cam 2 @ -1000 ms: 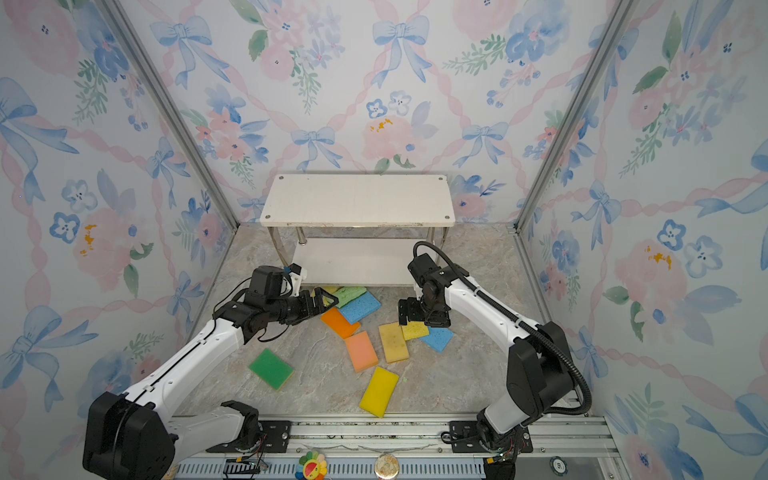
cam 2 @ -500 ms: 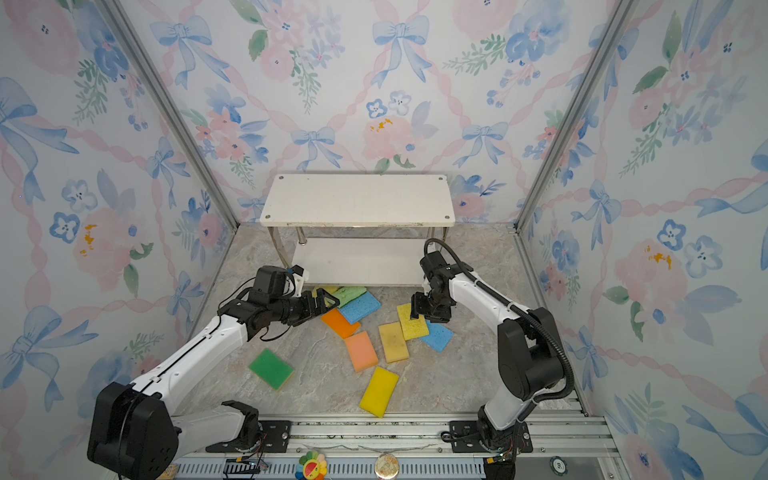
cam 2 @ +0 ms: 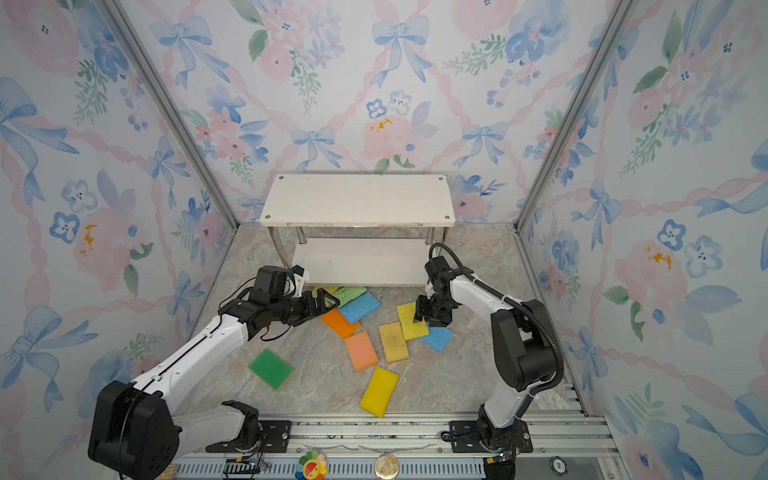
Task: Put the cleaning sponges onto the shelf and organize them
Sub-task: 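Close the right gripper on the long yellow sponge's end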
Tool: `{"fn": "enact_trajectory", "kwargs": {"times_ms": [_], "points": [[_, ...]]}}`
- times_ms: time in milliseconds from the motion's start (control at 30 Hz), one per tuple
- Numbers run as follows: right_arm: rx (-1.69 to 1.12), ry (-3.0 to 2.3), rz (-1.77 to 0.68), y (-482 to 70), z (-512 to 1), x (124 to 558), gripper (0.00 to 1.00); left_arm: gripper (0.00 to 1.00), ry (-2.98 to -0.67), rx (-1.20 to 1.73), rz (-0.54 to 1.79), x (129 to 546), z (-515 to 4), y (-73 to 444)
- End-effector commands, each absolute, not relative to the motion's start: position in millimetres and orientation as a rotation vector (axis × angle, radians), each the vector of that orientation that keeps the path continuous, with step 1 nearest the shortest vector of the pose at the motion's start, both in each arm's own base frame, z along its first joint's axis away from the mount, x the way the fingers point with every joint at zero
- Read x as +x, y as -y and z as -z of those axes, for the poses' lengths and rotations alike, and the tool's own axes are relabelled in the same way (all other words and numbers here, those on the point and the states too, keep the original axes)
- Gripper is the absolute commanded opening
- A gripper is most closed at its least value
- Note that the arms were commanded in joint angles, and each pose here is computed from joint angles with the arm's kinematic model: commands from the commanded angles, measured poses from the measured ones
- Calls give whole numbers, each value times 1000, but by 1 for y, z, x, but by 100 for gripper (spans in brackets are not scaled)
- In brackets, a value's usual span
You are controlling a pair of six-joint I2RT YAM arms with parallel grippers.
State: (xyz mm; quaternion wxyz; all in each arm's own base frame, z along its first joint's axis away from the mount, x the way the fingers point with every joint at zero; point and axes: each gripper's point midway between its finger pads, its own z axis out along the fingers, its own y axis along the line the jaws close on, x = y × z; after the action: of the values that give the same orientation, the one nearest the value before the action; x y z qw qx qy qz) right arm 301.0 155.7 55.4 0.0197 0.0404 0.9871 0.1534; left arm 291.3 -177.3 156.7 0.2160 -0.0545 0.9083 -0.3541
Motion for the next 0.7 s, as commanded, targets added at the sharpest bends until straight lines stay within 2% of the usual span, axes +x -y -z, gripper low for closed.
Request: {"fn": "enact_trajectory", "kwargs": {"times_ms": [0, 200, 500, 667], "points": [[154, -3078, -496, -156, -47, 301, 53, 98, -2482, -110, 1007, 294, -169, 182], [147, -3085, -499, -155, -42, 300, 42, 98, -2475, -121, 1006, 293, -171, 181], [146, -3088, -505, -155, -39, 302, 36, 98, -2473, -129, 1013, 298, -175, 183], [145, -3084, -505, -152, -41, 303, 23, 98, -2476, -134, 1011, 298, -173, 183]]}}
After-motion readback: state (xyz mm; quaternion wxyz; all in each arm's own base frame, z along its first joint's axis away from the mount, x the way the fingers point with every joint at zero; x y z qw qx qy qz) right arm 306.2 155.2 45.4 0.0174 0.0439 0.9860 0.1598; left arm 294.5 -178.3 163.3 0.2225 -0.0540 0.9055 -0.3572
